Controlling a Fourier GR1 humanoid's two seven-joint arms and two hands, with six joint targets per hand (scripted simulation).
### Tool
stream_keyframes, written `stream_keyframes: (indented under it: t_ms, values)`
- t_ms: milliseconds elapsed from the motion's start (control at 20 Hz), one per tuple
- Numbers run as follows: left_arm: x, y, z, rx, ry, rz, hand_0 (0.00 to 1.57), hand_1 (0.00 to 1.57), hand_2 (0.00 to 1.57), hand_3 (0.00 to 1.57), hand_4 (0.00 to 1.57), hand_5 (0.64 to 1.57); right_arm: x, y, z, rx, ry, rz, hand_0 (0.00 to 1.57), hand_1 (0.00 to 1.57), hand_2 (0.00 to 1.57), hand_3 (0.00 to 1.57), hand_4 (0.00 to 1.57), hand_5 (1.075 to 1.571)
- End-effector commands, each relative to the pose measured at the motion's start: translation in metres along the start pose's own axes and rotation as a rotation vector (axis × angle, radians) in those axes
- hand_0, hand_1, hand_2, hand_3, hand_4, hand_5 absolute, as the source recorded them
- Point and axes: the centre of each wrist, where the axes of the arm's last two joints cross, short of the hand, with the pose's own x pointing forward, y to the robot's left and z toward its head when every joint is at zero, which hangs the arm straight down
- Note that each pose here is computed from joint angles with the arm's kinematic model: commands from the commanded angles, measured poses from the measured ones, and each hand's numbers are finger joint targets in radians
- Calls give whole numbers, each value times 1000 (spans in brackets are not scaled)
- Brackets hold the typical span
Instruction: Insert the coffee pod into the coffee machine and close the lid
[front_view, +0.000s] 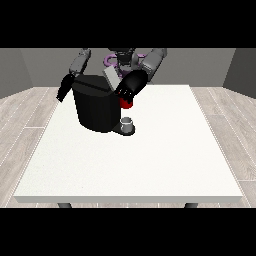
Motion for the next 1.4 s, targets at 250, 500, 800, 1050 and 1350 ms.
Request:
stream_keyframes:
  t_ms: [250, 500, 800, 1050, 1350]
  values:
    - [-2, -18, 1, 13, -11, -112, 999, 999, 1023, 718, 0, 1571, -5, -2, 3, -14, 39, 27, 0, 0, 0, 0, 215, 1571]
    - [-14, 13, 9, 47, -13, -171, 0, 0, 686, 554, 0, 1571, 1, 3, 3, 12, -10, 25, 0, 0, 0, 0, 112, 1571]
    - [-12, 30, 9, 70, -5, -144, 0, 0, 555, 458, 0, 1571, 0, -15, -8, -16, 0, 38, 0, 0, 0, 0, 149, 1571]
    - [-20, 3, 9, 30, 24, -130, 0, 0, 362, 253, 0, 1571, -17, -13, 4, -13, 22, 27, 0, 0, 0, 0, 171, 1571]
    - [-10, -49, 5, -92, 9, -46, 0, 0, 0, 0, 0, 1571, -56, -34, 14, -82, 167, 8, 0, 0, 0, 0, 0, 1571]
